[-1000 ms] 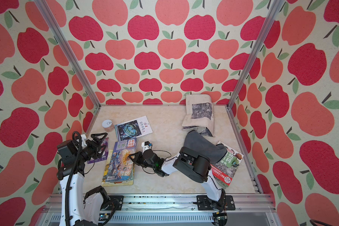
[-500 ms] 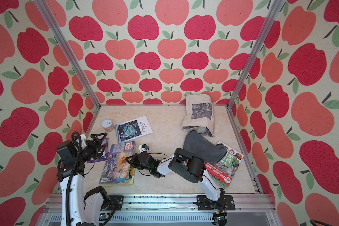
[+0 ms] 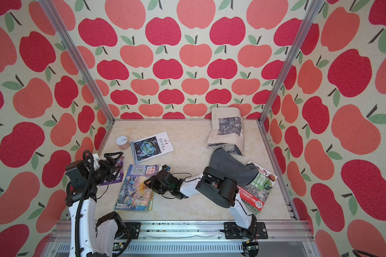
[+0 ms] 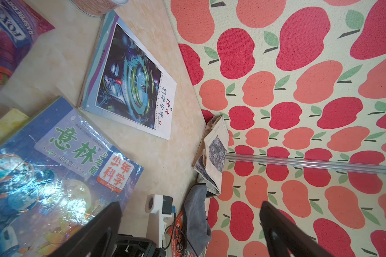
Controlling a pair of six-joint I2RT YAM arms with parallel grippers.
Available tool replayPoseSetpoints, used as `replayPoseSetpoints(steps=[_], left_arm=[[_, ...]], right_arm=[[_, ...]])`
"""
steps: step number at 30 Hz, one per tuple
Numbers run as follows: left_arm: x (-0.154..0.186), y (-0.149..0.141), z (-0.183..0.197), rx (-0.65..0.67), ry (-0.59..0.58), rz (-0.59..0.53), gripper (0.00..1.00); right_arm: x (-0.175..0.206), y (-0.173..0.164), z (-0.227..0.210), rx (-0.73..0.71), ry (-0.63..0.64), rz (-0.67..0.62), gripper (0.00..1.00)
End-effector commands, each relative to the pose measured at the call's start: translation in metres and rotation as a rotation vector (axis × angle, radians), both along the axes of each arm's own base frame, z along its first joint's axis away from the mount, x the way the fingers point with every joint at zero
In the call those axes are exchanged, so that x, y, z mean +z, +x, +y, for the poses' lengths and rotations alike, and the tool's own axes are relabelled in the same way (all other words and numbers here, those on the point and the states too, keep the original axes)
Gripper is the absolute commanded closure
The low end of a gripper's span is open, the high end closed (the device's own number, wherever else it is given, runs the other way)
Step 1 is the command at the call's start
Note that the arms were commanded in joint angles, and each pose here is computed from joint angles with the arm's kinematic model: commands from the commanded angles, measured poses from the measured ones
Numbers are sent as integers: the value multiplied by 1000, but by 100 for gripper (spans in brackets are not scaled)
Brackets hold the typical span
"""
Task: Wipe the cover of the book
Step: Place the book on the book, then move the book to the center of the board.
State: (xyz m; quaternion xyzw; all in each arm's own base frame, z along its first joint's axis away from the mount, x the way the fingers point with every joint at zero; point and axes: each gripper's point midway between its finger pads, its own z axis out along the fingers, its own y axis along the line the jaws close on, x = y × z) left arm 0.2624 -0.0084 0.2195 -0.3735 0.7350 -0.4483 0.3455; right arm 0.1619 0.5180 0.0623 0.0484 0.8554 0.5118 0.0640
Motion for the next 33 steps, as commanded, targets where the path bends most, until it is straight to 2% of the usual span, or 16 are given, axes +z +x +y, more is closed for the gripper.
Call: replayPoseSetpoints(steps=[1,2,4,11,16,19,22,28,33], left_arm=[[-16,-4,-5,-8,-8,36,1],[-18,-2,-7,-8,-7,37,1],[-21,1,-11,-16,6,40,1],[-41,32,-30,-84,121,102,1],[-66,64,-11,-18,165,186,1],[-81,87,2,20,246,249,1],[-98,106,6,-12,284,316,1],[-119,136,5,-34,247,309,1],[-136,144,9,-41,306,335,1]], right_arm=[[25,4,-19,24,-115,-94,40],[26,3,-24,33,-141,-106,36],[26,23,-41,3,-175,-105,33],[27,46,-94,-38,-245,-180,32],[45,64,-115,0,-261,-290,25],[51,75,-125,48,-308,-358,18],[54,108,-142,60,-364,-408,12],[60,181,-148,120,-240,-399,11],[52,202,-110,228,-129,-369,13]])
